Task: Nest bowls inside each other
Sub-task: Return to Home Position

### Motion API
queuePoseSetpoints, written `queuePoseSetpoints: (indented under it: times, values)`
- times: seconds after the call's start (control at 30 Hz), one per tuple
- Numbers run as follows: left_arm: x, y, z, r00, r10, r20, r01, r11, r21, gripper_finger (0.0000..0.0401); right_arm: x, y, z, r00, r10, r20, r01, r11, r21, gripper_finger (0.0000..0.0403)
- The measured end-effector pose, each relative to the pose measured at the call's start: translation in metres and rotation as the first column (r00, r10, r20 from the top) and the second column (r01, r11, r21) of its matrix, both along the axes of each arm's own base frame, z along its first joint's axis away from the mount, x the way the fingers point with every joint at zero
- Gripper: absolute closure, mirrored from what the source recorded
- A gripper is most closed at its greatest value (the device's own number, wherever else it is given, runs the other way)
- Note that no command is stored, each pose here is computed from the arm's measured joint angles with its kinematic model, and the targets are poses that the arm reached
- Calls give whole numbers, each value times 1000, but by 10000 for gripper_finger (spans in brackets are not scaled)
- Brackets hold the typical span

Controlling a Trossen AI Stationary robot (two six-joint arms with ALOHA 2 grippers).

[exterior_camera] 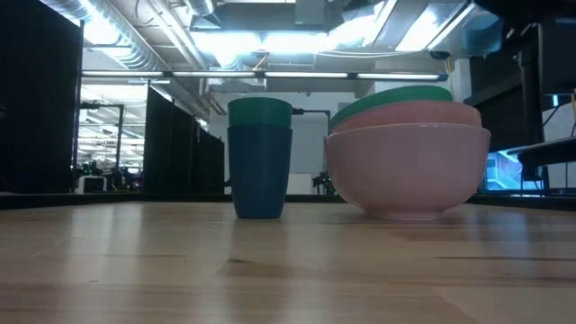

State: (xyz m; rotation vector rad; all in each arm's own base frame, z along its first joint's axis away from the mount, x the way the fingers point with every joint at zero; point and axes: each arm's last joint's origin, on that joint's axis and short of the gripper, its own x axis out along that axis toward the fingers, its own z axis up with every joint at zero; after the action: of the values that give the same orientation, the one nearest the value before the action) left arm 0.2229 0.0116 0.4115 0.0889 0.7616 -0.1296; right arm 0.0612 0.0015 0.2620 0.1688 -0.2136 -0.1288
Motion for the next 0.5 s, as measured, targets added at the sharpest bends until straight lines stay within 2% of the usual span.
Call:
queuePoseSetpoints:
  times: [0.13, 0.27, 0.37, 0.5]
  values:
    - [-1, 2, 1, 1000, -1, 13, 1, 1000, 11, 401, 13, 3, -21, 999, 16, 32, -15, 999, -43, 400]
    - [-1, 3, 1, 1000, -1, 13, 1, 1000, 17, 401, 19, 6, -35, 996, 83, 21, -82, 996, -43, 400]
    - [-2, 4, 0, 1000, 4, 0, -4, 1000, 13, 401, 21, 9, -40, 986, 169, 3, -169, 984, -58, 400]
    - [-3, 4, -1, 1000, 6, -16, -6, 1000, 12, 401, 24, 10, -47, 983, 182, -10, -182, 981, -65, 400]
